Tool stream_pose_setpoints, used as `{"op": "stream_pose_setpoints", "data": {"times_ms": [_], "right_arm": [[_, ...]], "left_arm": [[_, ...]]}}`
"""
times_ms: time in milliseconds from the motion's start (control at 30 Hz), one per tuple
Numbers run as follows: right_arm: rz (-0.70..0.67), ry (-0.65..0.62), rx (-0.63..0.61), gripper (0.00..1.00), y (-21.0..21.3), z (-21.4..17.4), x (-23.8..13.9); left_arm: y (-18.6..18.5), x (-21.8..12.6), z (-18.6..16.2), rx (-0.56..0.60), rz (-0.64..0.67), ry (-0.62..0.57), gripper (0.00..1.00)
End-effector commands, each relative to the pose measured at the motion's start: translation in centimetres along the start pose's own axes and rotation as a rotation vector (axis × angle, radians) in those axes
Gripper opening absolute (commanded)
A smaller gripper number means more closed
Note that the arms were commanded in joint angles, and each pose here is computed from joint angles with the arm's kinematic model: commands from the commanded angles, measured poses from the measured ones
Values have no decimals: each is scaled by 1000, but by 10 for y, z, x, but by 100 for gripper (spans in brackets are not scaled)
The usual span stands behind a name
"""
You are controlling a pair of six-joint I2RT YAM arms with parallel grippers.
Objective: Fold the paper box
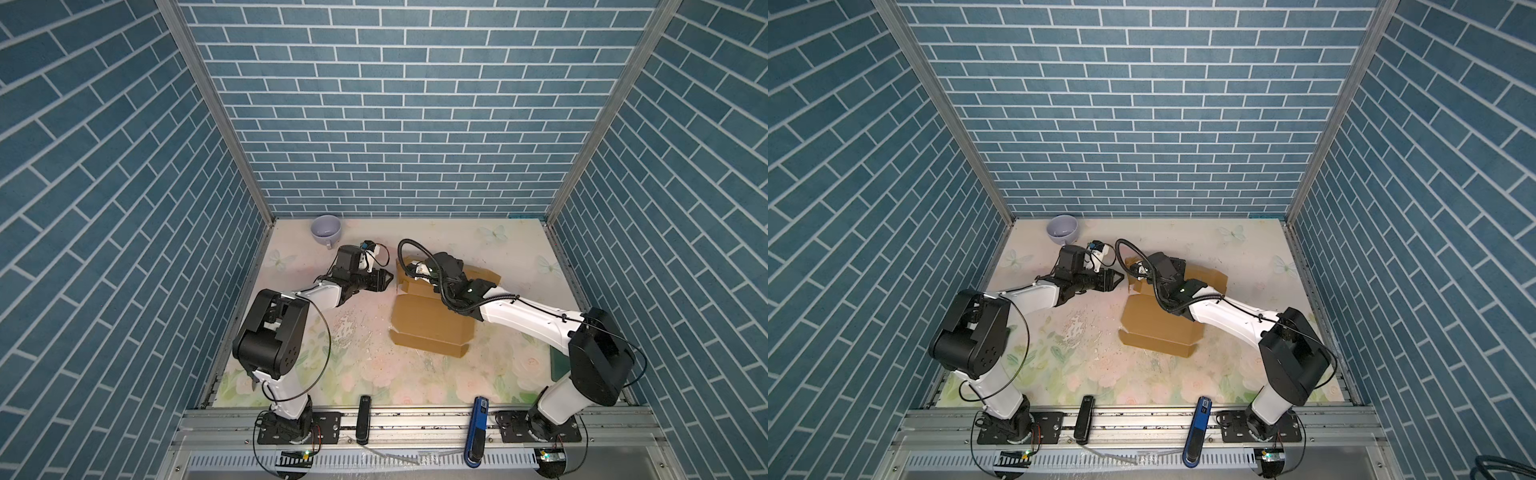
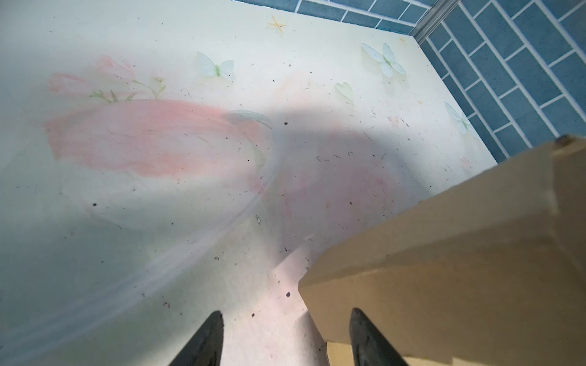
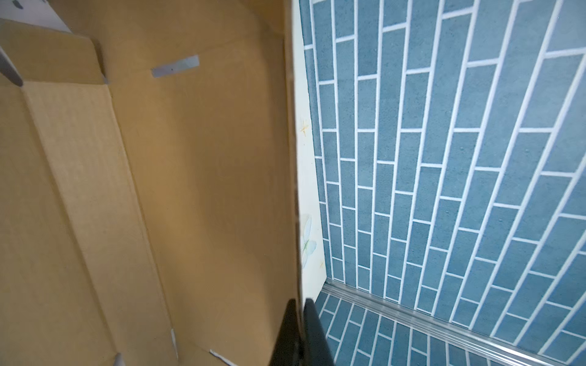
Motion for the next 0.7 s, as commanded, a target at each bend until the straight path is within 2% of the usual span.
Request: {"op": "stream_pose_setpoints", "data": {"times_ms": [0,300,667], "right_arm": [[-31,-7,-20,0,10,0,4],[-49,-6,-24,0,23,-1,4],[-56,24,-32,0,45,-8,13]], "left_arm": [[4,3,3,28,12,-24,64],[6,6,-2,69,26,-24,65],[2,11,-11,74,-37,-34,65]]}}
Point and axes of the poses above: each gripper's point midway between its finger pads, its own x axis out along the fingers, its own y axis along the line the jaws close on, z = x × y, the point moved 9 cm from there along -x, back along the fingers, and after that the axes turned 15 degrees about x, right-handed, at the moved point
